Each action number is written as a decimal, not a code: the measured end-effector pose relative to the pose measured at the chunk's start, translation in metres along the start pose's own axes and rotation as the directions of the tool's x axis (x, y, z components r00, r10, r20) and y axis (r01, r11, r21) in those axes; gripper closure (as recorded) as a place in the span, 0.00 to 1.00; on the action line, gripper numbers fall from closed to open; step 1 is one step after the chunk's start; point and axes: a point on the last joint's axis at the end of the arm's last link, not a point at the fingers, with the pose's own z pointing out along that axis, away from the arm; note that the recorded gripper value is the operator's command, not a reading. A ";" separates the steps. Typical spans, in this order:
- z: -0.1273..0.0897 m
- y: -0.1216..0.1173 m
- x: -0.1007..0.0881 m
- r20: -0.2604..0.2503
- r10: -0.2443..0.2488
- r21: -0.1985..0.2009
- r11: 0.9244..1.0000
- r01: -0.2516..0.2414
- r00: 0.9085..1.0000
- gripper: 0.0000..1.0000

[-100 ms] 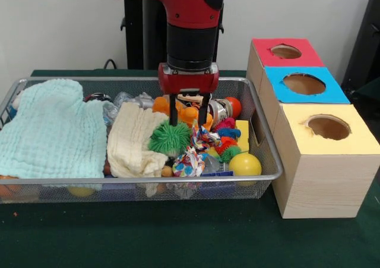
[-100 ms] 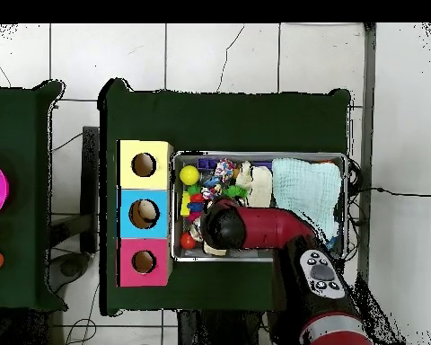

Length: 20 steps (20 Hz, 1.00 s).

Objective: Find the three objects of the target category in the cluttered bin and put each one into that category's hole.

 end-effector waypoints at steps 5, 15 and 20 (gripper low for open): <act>0.026 -0.021 0.001 -0.010 0.044 -0.010 0.999 -0.044 0.999 0.00; 0.058 -0.026 -0.009 -0.004 0.075 -0.047 0.996 -0.075 0.997 0.00; 0.064 -0.025 -0.012 0.000 0.079 -0.056 0.995 -0.079 0.997 0.00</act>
